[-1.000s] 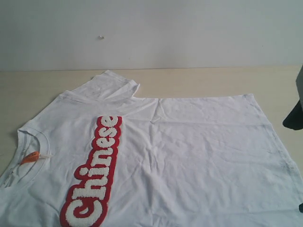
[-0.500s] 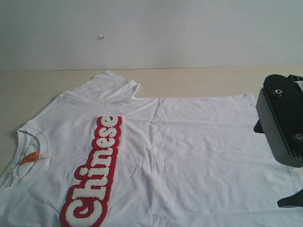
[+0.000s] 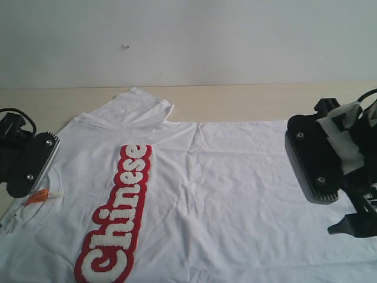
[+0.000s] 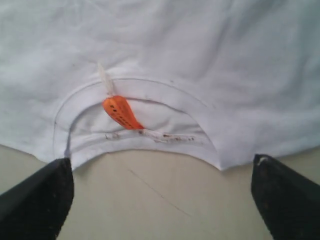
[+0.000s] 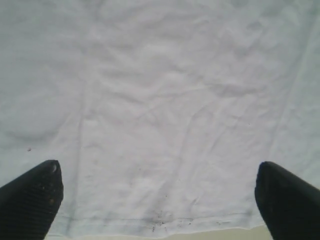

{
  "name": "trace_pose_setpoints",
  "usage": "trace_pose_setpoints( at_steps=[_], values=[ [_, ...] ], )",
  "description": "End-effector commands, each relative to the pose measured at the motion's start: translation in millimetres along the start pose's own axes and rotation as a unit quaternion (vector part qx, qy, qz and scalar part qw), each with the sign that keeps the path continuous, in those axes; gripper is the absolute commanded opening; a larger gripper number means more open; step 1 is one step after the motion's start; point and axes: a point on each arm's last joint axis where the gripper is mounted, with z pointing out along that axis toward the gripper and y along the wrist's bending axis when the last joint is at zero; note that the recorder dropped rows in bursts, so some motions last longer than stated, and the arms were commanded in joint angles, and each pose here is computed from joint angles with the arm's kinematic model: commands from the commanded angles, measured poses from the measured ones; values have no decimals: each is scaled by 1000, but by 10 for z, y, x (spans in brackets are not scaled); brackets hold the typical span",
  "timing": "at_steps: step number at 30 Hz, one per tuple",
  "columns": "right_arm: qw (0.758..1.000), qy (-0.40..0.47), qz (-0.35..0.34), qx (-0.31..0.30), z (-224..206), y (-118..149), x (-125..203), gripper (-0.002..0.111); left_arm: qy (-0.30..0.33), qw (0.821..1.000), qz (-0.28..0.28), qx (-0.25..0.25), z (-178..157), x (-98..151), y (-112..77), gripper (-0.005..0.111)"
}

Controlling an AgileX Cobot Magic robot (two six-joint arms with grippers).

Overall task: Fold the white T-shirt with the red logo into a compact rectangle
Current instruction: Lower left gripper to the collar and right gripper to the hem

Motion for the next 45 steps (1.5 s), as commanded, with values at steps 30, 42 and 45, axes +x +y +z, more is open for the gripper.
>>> trace_pose_setpoints(
  at_steps=[30, 42, 45],
  values=[
    [996, 17, 87, -13, 610, -480, 579, 105, -178, 958, -226, -1, 397, 219, 830, 82],
    [993, 13, 117, -6, 616, -493, 567, 105, -172, 961, -218, 3, 404, 221, 819, 105],
    [991, 12, 135, 13, 616, -529, 570, 105, -147, 971, -189, 11, 418, 259, 788, 105]
  ],
)
